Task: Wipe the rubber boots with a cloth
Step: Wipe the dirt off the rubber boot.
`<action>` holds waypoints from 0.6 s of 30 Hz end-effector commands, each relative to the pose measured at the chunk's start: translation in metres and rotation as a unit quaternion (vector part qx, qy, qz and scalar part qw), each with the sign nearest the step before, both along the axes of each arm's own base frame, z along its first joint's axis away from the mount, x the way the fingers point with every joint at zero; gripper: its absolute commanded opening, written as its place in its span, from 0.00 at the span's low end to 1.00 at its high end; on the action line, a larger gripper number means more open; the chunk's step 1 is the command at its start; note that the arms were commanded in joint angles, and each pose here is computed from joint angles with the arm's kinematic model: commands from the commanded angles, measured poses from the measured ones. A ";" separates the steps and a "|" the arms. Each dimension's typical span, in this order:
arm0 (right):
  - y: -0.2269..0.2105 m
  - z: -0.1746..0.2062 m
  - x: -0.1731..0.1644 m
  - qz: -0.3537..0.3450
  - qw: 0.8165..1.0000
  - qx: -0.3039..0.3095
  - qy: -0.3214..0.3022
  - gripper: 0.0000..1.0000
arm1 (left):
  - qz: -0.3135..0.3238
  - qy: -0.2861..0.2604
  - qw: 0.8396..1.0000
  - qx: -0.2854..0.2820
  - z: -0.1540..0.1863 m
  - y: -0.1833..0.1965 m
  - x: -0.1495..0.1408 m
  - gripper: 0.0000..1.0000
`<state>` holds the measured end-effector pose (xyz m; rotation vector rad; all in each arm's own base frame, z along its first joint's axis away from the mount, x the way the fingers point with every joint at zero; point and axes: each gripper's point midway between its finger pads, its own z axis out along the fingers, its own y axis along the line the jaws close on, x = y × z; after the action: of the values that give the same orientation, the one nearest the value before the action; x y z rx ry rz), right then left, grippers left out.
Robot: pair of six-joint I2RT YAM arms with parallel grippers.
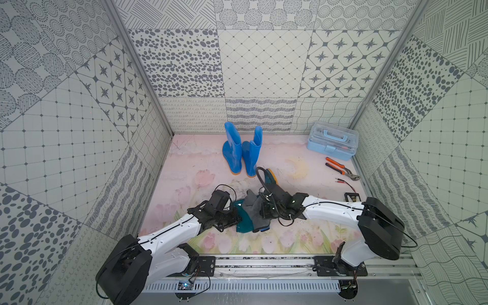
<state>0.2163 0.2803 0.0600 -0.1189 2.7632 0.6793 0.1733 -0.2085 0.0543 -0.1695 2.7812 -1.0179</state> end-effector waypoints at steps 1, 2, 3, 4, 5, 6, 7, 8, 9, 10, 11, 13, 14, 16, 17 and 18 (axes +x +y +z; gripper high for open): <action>-0.070 -0.001 0.009 -0.069 0.997 -0.045 -0.010 0.00 | -0.057 -0.028 0.997 -0.048 0.022 -0.023 -0.001 0.00; -0.077 0.005 0.011 -0.074 0.996 -0.046 -0.020 0.00 | -0.061 -0.028 0.997 -0.048 0.022 -0.024 -0.001 0.00; -0.077 0.012 0.013 -0.073 0.996 -0.044 -0.031 0.00 | -0.063 -0.028 0.996 -0.047 0.023 -0.025 0.000 0.00; -0.071 0.019 0.013 -0.068 0.997 -0.034 -0.035 0.00 | -0.065 -0.028 0.996 -0.047 0.022 -0.026 0.000 0.00; -0.060 0.024 0.013 -0.058 0.997 -0.023 -0.037 0.00 | -0.067 -0.027 0.996 -0.044 0.022 -0.026 0.000 0.00; -0.048 0.028 0.013 -0.047 0.998 -0.017 -0.039 0.00 | -0.066 -0.026 0.996 -0.044 0.021 -0.026 0.000 0.00; -0.033 0.031 0.013 -0.030 0.998 -0.016 -0.044 0.00 | -0.066 -0.026 0.997 -0.043 0.021 -0.026 0.000 0.00; -0.012 0.034 0.011 -0.008 0.999 -0.013 -0.048 0.00 | -0.065 -0.026 0.997 -0.043 0.021 -0.026 0.000 0.00; 0.009 0.038 0.010 0.013 0.999 -0.006 -0.049 0.00 | -0.064 -0.026 0.997 -0.043 0.021 -0.026 0.000 0.00; 0.035 0.040 0.006 0.040 0.998 0.007 -0.045 0.00 | -0.065 -0.027 0.997 -0.043 0.022 -0.026 0.000 0.00; 0.062 0.041 0.001 0.066 0.997 0.022 -0.038 0.00 | -0.064 -0.026 0.997 -0.042 0.023 -0.025 -0.001 0.00; 0.102 0.040 -0.008 0.108 0.993 0.047 -0.024 0.00 | -0.064 -0.026 0.997 -0.040 0.024 -0.024 -0.002 0.00; 0.114 0.037 -0.010 0.119 0.991 0.053 -0.015 0.00 | -0.064 -0.027 0.997 -0.038 0.025 -0.023 -0.003 0.00; 0.118 0.030 -0.005 0.119 0.991 0.062 0.000 0.00 | -0.062 -0.027 0.997 -0.036 0.028 -0.021 -0.004 0.00; 0.105 0.022 0.004 0.095 0.993 0.064 0.013 0.00 | -0.063 -0.029 0.997 -0.037 0.031 -0.021 -0.004 0.00; 0.088 0.015 0.015 0.068 0.995 0.070 0.023 0.00 | -0.064 -0.030 0.997 -0.039 0.034 -0.021 -0.005 0.00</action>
<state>0.2111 0.3844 0.0814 -0.3897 2.7448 0.8430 0.1776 -0.2170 0.0677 -0.1014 2.7581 -1.0431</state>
